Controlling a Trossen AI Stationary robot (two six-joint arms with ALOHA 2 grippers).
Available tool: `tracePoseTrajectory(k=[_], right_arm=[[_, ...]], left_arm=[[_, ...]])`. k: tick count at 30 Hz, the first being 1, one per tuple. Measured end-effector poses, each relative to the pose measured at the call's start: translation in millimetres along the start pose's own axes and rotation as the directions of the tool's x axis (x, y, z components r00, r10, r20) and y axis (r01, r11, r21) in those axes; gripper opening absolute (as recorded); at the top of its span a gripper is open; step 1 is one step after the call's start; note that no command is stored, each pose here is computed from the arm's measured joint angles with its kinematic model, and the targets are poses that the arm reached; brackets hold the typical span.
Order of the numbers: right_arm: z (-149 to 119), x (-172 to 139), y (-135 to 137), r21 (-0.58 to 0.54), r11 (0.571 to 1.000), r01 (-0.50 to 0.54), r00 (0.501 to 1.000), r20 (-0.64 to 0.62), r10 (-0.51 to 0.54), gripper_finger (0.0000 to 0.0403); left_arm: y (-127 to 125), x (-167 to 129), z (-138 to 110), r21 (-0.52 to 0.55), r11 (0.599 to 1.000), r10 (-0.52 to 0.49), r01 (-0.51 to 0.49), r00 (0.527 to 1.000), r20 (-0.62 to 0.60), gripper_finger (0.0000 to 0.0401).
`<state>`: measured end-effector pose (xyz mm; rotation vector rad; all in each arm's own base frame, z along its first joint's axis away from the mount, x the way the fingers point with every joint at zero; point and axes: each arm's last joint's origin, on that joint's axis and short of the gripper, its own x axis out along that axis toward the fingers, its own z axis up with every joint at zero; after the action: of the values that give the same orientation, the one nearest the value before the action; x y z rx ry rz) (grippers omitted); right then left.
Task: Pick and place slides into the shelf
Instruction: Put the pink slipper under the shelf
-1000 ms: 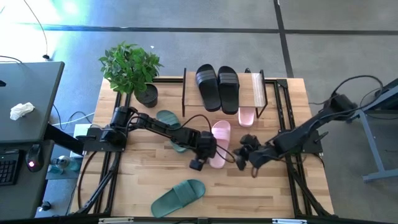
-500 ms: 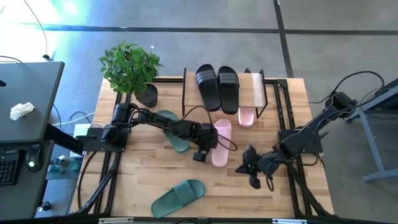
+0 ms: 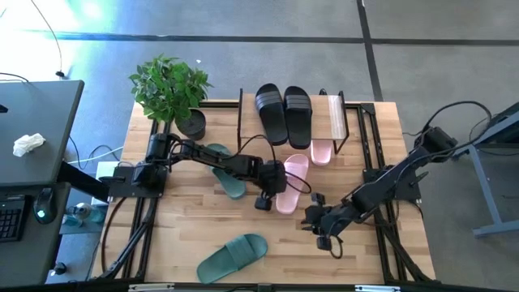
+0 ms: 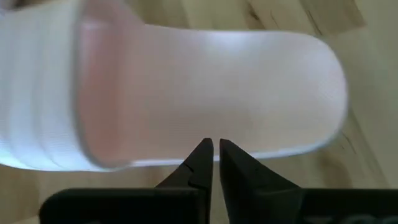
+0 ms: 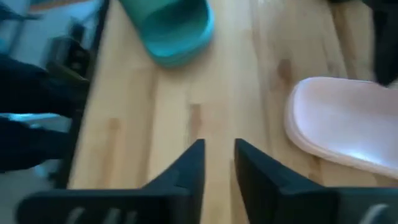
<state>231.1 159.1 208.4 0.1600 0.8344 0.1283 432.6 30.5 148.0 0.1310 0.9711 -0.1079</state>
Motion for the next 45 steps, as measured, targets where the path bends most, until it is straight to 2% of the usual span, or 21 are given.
tracePoseTrajectory(k=[5, 8, 11, 17, 26, 36, 45], right_arm=[[0.8, 18.3, 1.8, -0.022, 0.986, 0.167, 0.986, -0.021, -0.168, 0.0138], [-0.8, 30.2, 1.3, -0.085, 0.951, 0.297, 0.952, -0.047, -0.301, 0.0153], [1.1, 43.3, 4.2, -0.163, 0.916, 0.366, 0.924, -0.050, -0.378, 0.0157], [8.2, 67.8, 12.6, -0.227, 0.896, 0.383, 0.908, -0.087, -0.410, 0.0158], [13.9, 89.4, 3.4, -0.273, 0.829, 0.488, 0.816, -0.196, -0.544, 0.0158], [25.0, 97.6, 2.3, -0.240, 0.843, 0.481, 0.822, -0.210, -0.529, 0.0158], [23.1, 101.3, -1.0, -0.235, 0.849, 0.473, 0.818, -0.240, -0.523, 0.0158]], left_arm=[[-10.7, -8.3, -3.9, 0.004, 0.997, -0.075, 0.075, 0.995, -0.073, 0.0004], [-21.0, -12.8, -3.1, 0.024, 0.994, -0.104, 0.106, 0.990, -0.096, 0.0001], [-33.5, -15.6, -3.2, 0.041, 0.986, -0.154, 0.160, 0.981, -0.117, 0.0004], [-50.7, -9.7, -0.9, 0.078, 0.981, -0.171, 0.180, 0.979, -0.107, 0.0002], [-48.5, -3.2, 3.8, 0.086, 0.987, -0.130, 0.133, 0.990, -0.045, 0.0006], [-49.0, 6.9, 1.5, 0.068, 0.988, -0.134, 0.137, 0.990, -0.041, 0.0027], [-47.5, 6.1, 11.0, 0.075, 0.990, -0.121, 0.117, 0.991, 0.052, 0.0042]])
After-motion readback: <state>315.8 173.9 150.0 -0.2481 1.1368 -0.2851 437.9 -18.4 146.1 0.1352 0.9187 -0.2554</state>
